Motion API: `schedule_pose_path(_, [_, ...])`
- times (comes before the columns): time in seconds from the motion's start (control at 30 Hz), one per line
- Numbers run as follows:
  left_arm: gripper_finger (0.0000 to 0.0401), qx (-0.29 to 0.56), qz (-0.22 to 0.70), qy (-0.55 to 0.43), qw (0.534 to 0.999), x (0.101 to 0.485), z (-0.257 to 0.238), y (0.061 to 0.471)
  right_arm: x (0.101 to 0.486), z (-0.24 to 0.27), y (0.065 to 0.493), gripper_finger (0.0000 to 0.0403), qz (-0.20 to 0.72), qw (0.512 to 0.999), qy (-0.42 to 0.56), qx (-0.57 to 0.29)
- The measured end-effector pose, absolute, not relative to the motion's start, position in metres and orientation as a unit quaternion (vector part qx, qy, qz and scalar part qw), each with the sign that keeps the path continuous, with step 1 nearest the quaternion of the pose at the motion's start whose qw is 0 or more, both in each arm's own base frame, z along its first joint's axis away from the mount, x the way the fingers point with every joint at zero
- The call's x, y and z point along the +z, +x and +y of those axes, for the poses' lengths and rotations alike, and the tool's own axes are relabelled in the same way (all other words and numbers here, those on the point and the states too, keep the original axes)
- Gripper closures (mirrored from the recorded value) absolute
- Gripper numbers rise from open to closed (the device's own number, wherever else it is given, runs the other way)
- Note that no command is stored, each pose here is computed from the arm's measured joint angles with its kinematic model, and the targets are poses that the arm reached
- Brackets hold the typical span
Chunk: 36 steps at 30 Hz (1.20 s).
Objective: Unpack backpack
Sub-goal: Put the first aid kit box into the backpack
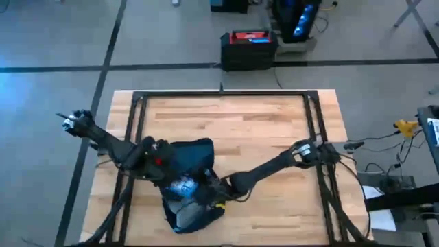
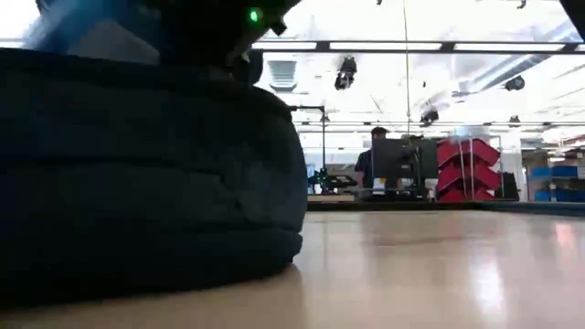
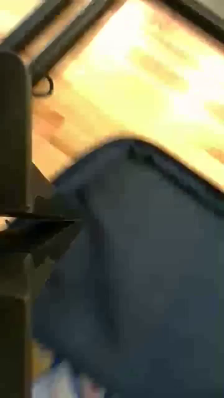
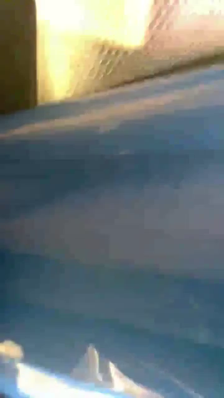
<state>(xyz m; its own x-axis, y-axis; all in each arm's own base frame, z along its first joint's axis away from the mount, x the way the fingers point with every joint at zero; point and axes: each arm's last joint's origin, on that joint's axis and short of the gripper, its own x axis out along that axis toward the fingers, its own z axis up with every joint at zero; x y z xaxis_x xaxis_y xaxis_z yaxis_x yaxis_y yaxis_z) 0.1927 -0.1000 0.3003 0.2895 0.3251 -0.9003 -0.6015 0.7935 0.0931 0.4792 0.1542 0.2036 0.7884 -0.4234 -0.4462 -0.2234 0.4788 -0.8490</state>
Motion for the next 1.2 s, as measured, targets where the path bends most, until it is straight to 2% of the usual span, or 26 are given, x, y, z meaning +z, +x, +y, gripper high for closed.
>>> schedule_pose_path(0.2, [0.0401,0.293,0.528,-0.131,0.786,0.293,-0.100,0.192,0.201,0.161,0.473,0.0156,0.333,0.799,-0.497,-0.057])
schedule_pose_path(0.43, [0.0401,0.300,0.522,-0.122,0.789,0.291,-0.099,0.192,0.222,0.194,0.464,0.0096,0.291,0.814,-0.501,-0.025])
schedule_pose_path(0.6, [0.0401,0.306,0.508,-0.117,0.797,0.287,-0.099,0.194,0.265,0.219,0.454,0.0079,0.248,0.852,-0.462,-0.007])
schedule_pose_path(0.73, [0.0401,0.308,0.509,-0.116,0.796,0.279,-0.099,0.193,0.281,0.225,0.448,0.0076,0.258,0.873,-0.413,0.021])
schedule_pose_path(0.87, [0.0401,0.318,0.512,-0.116,0.789,0.270,-0.098,0.192,0.283,0.226,0.448,0.0080,0.258,0.899,-0.351,0.035])
schedule_pose_path(1.0, [0.0401,0.324,0.521,-0.119,0.781,0.262,-0.097,0.189,0.271,0.228,0.446,0.0086,0.278,0.904,-0.319,0.057])
schedule_pose_path(1.2, [0.0401,0.327,0.529,-0.118,0.775,0.258,-0.096,0.188,0.265,0.230,0.447,0.0094,0.276,0.918,-0.280,0.046])
